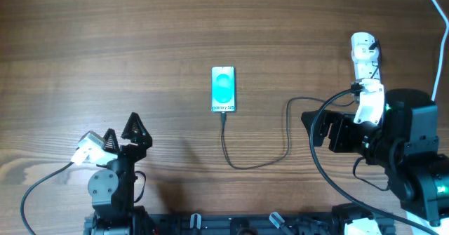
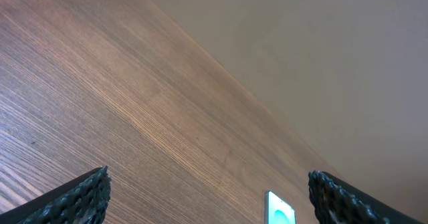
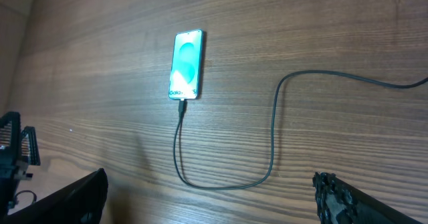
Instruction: Plug charger to phone and switch on socket
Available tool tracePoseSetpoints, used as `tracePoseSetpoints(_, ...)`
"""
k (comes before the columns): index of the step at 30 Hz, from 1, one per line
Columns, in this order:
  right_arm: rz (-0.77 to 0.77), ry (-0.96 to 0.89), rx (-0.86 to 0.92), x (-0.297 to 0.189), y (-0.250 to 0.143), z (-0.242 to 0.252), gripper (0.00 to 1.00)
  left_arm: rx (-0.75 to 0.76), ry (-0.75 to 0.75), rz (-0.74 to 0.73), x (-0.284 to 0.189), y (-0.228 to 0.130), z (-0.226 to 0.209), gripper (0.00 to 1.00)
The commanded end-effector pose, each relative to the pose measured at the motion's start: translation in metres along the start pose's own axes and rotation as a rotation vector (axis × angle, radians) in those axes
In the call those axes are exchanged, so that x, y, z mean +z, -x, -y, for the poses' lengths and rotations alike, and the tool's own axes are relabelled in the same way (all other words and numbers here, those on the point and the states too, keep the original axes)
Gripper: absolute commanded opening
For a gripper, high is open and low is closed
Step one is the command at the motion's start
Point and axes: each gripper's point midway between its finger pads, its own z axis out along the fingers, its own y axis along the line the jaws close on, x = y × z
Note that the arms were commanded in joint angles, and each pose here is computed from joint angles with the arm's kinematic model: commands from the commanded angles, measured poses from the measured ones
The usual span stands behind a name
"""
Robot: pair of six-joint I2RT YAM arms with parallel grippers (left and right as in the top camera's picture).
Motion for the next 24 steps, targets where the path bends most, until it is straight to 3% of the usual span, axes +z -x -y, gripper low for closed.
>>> tracePoseSetpoints(1, 0.015, -0.062, -0.031, 0.0, 0.001, 0.011, 1.0, -0.011, 0.015, 0.021, 0.0, 0.003, -0.004, 1.0)
tracePoseSetpoints(7, 0.167, -0.096, -0.125, 0.028, 0.016, 0.029, 1.0, -0.011, 0.015, 0.021, 0.0, 0.003, -0.004, 1.0)
tracePoseSetpoints(14, 0.451, 0.088, -0.224, 0.059, -0.001, 0.025, 1.0, -0.011, 0.015, 0.021, 0.0, 0.003, -0.004, 1.0)
tracePoseSetpoints(24, 0.802, 0.192, -0.308, 0.051, -0.008, 0.025, 1.0, -0.011, 0.015, 0.021, 0.0, 0.003, -0.004, 1.0)
